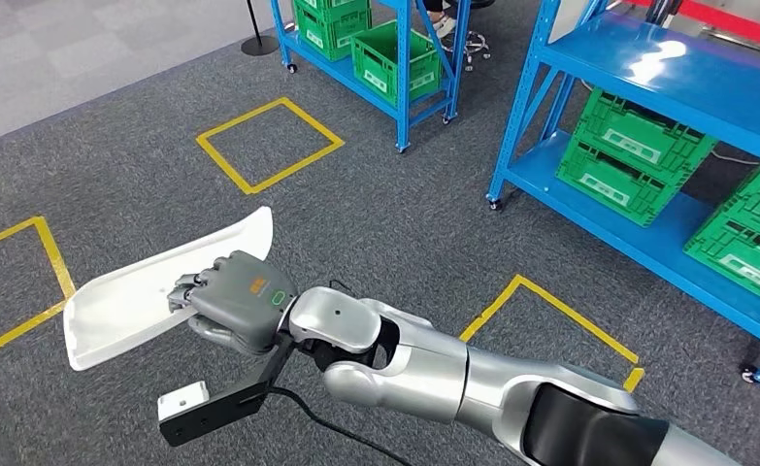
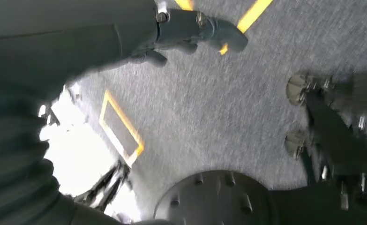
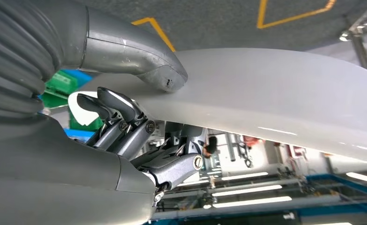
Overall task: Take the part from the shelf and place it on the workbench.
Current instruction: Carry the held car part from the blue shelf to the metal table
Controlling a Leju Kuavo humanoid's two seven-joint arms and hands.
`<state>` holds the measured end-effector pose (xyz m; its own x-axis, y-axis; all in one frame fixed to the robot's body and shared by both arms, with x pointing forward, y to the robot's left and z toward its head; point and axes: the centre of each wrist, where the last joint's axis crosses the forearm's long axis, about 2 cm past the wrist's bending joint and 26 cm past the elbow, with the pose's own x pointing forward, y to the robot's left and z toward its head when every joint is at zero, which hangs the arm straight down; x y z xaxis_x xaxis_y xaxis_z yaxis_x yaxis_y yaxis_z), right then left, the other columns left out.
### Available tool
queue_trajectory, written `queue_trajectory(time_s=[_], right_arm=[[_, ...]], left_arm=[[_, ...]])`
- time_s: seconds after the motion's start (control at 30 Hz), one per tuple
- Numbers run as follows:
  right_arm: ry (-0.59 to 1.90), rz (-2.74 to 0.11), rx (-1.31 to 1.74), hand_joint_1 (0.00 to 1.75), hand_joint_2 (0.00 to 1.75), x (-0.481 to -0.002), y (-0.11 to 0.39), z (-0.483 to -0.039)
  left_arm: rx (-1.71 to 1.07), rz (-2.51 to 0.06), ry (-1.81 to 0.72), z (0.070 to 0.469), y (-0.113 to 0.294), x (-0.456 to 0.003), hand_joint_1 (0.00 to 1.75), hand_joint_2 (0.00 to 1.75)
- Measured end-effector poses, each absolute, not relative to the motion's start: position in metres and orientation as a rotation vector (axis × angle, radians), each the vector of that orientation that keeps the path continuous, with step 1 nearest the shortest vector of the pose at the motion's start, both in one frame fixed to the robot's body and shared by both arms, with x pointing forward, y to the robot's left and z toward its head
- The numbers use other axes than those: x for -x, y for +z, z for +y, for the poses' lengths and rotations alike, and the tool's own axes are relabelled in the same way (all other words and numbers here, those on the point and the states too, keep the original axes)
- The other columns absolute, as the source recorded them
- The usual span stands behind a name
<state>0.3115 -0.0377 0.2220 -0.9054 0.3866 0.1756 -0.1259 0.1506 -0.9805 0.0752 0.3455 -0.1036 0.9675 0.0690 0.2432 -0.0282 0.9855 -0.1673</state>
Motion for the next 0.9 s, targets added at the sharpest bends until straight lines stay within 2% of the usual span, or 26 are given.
queue_trajectory(time_s=[0.9], right_arm=[[1.765,-2.029,0.314,1.75,1.75,-0.316,0.219,-0.047]], left_arm=[[0.16,-0.254,-0.038,0.341,-0.101,-0.092,0.0,1.75]])
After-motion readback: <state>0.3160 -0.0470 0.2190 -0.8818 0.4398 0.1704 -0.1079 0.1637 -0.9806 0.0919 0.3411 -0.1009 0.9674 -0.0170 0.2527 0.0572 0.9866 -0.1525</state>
